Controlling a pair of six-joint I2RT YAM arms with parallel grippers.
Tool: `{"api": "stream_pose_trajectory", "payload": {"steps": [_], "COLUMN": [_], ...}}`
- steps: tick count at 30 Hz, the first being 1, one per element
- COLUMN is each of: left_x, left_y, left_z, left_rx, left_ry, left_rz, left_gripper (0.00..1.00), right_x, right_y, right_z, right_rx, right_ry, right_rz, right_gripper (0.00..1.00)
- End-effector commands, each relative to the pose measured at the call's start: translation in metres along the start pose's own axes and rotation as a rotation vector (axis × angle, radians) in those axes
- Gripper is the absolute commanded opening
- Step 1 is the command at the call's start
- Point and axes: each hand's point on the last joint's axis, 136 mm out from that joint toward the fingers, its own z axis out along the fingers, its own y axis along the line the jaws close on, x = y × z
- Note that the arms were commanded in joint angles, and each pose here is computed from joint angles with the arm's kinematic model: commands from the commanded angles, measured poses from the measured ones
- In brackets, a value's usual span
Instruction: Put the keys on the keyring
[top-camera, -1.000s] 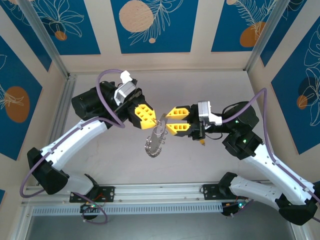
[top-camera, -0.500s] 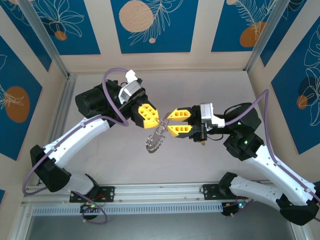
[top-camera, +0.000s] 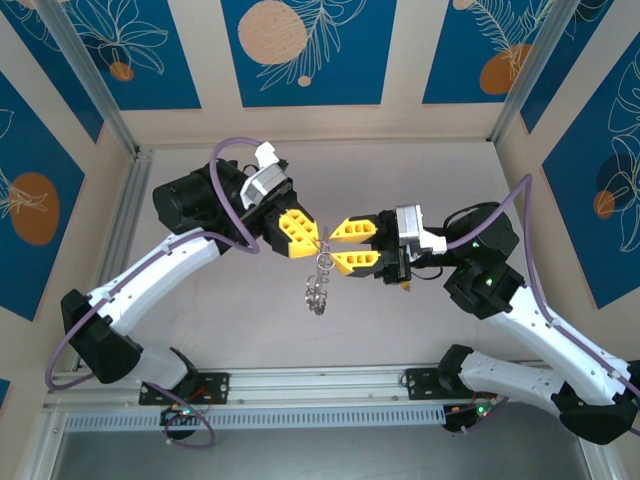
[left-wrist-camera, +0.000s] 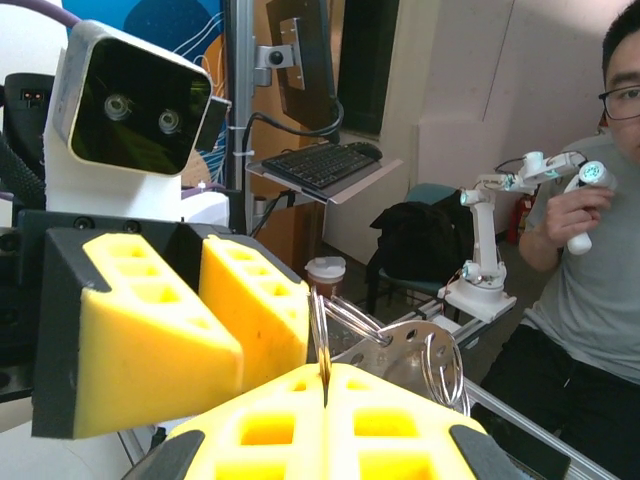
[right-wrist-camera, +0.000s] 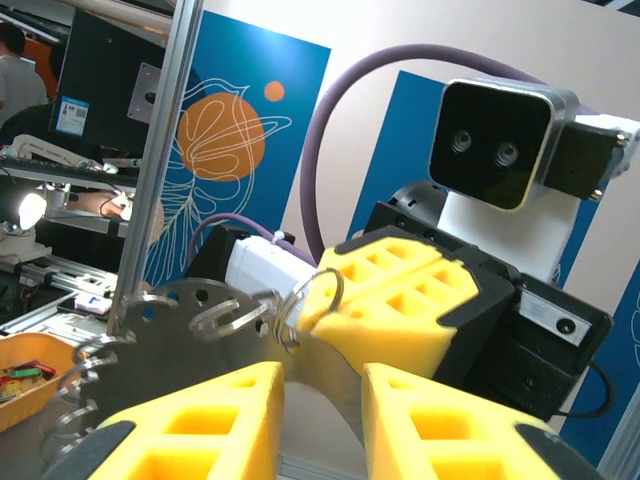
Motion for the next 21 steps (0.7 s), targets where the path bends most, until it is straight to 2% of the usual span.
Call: {"api": "stream_pose_trajectory", "payload": {"steps": [1,21], "left_x": [-0.009,0.000], "left_y": [-0.004,0.010], "left_z": [-0.002,-0.016], "left_rx": [-0.008,-0.064], "left_ry": [-0.005,-0.007], "left_rz": [0.070,0.042], "left_gripper": [0.00,0.00], "right_x": [-0.013,-0.005], "right_y": [-0.001,-0.005], "right_z": [0.002,0.013], "right_rx": [0.012,0.023], "right_ry": [-0.016,0.012], "right_rz": [-0.022,0.002], "right_gripper": [0.26,0.24]}}
